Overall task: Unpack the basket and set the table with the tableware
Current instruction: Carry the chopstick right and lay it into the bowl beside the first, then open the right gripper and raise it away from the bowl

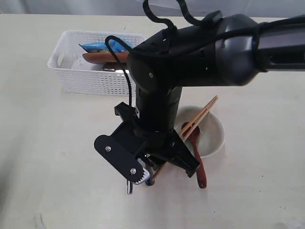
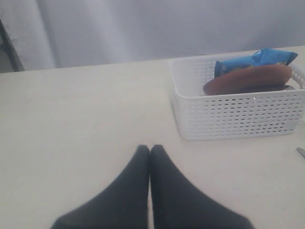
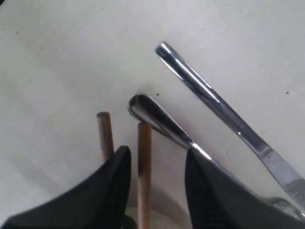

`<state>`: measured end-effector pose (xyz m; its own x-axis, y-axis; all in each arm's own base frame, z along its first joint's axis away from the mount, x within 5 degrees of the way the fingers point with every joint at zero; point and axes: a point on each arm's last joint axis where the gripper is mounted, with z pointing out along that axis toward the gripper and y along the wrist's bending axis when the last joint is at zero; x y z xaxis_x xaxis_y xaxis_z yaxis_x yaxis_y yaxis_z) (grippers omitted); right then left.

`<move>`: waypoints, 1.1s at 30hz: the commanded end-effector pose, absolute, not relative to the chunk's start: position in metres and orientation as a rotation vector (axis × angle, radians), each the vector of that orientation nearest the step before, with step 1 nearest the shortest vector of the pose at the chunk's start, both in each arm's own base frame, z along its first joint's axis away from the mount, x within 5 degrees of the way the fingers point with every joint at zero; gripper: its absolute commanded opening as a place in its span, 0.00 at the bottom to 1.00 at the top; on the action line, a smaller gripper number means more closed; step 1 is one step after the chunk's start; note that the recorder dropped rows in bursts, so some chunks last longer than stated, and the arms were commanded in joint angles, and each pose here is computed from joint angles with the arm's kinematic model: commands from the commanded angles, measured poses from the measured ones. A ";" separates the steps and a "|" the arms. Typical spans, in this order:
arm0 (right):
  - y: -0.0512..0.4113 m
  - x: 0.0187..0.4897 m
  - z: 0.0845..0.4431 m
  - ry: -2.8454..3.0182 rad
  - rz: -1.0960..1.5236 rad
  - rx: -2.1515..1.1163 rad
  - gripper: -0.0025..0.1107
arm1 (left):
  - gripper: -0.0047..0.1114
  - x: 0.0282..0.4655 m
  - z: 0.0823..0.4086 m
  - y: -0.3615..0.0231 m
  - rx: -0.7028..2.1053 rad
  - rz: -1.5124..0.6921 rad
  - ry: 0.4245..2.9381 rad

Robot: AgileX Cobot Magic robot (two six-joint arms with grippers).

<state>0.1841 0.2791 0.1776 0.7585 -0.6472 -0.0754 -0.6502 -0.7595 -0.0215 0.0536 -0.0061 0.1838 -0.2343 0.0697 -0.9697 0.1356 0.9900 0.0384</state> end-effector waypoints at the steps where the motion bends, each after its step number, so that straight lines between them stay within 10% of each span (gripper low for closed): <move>1: 0.276 0.184 0.186 1.094 0.099 -2.870 0.36 | 0.04 0.054 0.184 -0.007 0.153 -0.071 1.797; 21: 0.263 0.172 0.232 1.480 0.180 -2.595 0.41 | 0.04 0.054 0.184 -0.007 0.153 -0.071 1.797; 33: 0.162 0.254 0.263 2.736 0.196 -1.015 0.36 | 0.04 0.054 0.184 -0.007 0.153 -0.071 1.797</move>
<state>0.2396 0.1956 0.2558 -0.4844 -0.8338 -0.2650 -0.8642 0.5031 -0.0031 0.0536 -0.0061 0.1838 -0.2343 0.0697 -0.9697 0.1356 0.9900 0.0384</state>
